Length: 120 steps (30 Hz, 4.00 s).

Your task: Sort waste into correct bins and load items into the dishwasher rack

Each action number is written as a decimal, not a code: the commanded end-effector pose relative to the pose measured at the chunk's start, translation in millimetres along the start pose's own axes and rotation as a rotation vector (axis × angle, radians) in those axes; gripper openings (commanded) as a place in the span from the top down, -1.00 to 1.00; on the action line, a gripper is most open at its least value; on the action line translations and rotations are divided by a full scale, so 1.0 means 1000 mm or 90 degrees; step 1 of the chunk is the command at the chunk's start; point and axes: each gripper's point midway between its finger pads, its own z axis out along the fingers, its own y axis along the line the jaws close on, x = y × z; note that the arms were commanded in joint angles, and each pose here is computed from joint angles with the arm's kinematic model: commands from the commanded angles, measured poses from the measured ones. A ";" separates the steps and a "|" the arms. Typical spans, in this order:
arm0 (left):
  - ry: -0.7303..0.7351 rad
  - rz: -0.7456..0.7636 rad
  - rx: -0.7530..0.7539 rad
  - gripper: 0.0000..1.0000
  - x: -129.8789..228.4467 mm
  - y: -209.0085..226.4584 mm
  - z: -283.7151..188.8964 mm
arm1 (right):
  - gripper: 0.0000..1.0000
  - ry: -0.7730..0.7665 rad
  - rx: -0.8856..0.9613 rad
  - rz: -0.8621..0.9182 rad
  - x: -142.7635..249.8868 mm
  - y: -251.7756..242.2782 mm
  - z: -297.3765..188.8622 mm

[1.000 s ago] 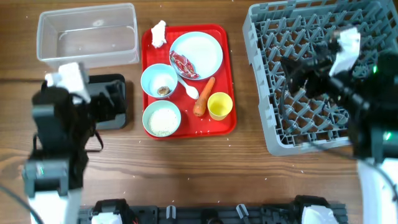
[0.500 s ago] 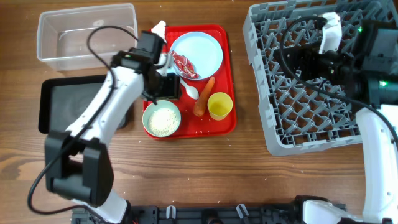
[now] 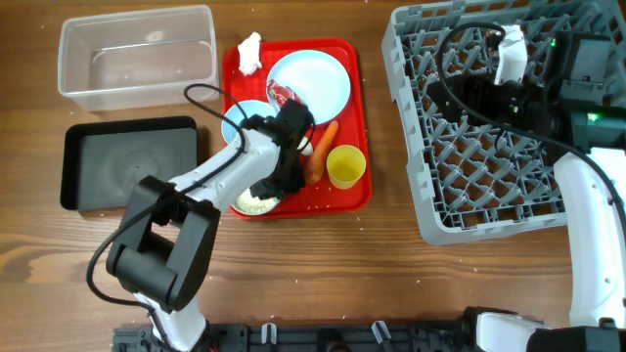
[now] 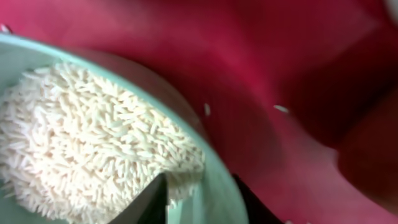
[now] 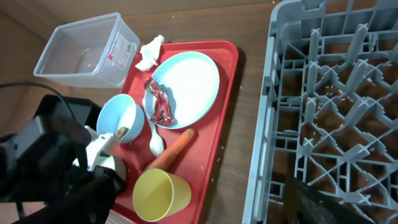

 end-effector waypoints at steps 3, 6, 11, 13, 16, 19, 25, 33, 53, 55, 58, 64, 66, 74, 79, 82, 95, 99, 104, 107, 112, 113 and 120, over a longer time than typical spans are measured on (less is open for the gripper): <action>-0.009 -0.013 -0.009 0.75 -0.003 0.005 0.007 | -0.76 -0.008 -0.008 -0.005 -0.007 0.003 -0.001; -0.016 -0.013 0.000 0.80 -0.007 0.000 0.003 | -0.77 -0.008 -0.008 -0.005 -0.007 0.003 -0.001; -0.017 -0.007 0.000 0.50 -0.009 -0.001 -0.007 | -0.80 -0.010 -0.008 -0.006 -0.008 0.003 -0.001; -0.028 -0.008 0.009 0.42 -0.015 -0.004 -0.011 | -0.91 -0.014 -0.008 -0.009 -0.010 0.003 -0.001; -0.049 -0.015 0.026 0.40 -0.029 -0.011 -0.024 | -0.92 -0.021 -0.007 -0.013 -0.013 0.003 -0.001; -0.054 -0.016 0.019 0.42 -0.031 -0.009 -0.023 | -0.92 -0.019 -0.007 -0.011 -0.012 0.003 -0.001; -0.066 -0.017 0.012 0.92 -0.035 -0.008 -0.023 | -0.92 -0.011 -0.008 -0.007 -0.008 0.003 -0.001; -0.042 -0.028 -0.006 0.92 -0.028 0.007 -0.042 | -0.92 0.000 0.011 -0.001 -0.004 -0.002 -0.001; -0.232 -0.117 0.466 0.92 -0.110 0.218 -0.158 | -0.92 0.000 0.011 0.000 -0.004 -0.002 -0.001; -0.247 -0.135 0.521 0.92 -0.113 0.237 -0.151 | -0.92 0.000 0.011 0.000 -0.004 -0.002 -0.001; -0.260 -0.149 0.610 0.92 -0.120 0.250 -0.136 | -0.92 0.000 0.011 0.002 -0.004 -0.002 -0.001; -0.307 -0.166 0.788 0.92 -0.134 0.248 -0.146 | -0.92 0.003 0.010 0.004 -0.003 -0.002 -0.001; -0.336 -0.168 0.862 0.92 -0.137 0.247 -0.165 | -0.92 0.004 0.010 0.004 -0.002 -0.002 -0.001; -0.320 -0.258 0.964 0.92 -0.129 0.256 -0.185 | -0.93 0.010 0.010 0.007 0.000 -0.002 -0.001; -0.303 -0.332 0.974 0.92 -0.120 0.273 -0.186 | -0.93 0.013 0.010 0.009 0.001 -0.002 -0.001; -0.311 -0.339 0.972 0.92 -0.119 0.278 -0.186 | -0.93 0.015 0.010 0.010 0.002 -0.002 -0.001; -0.158 0.099 0.729 0.92 -0.073 0.096 -0.193 | -0.93 0.006 0.011 0.006 -0.002 -0.002 -0.001; -0.061 0.137 0.298 0.92 -0.058 0.032 -0.115 | -0.93 0.005 0.011 0.004 -0.002 -0.002 -0.001; -0.103 0.223 0.076 0.92 -0.016 -0.016 -0.101 | -0.93 0.015 0.041 0.010 0.002 -0.010 -0.001; -0.102 0.262 0.011 0.92 -0.007 -0.020 -0.086 | -0.93 0.021 0.043 0.013 0.004 -0.011 -0.001; -0.027 0.268 -0.052 0.92 0.009 -0.007 -0.039 | -0.93 0.037 0.068 0.021 0.011 -0.017 -0.002; -0.022 0.269 -0.056 0.73 0.010 -0.006 -0.036 | -0.93 0.036 0.070 0.021 0.011 -0.018 -0.002; -0.231 0.238 0.014 -0.87 -0.083 -0.039 -0.087 | -0.92 0.035 0.070 0.020 0.010 -0.018 -0.002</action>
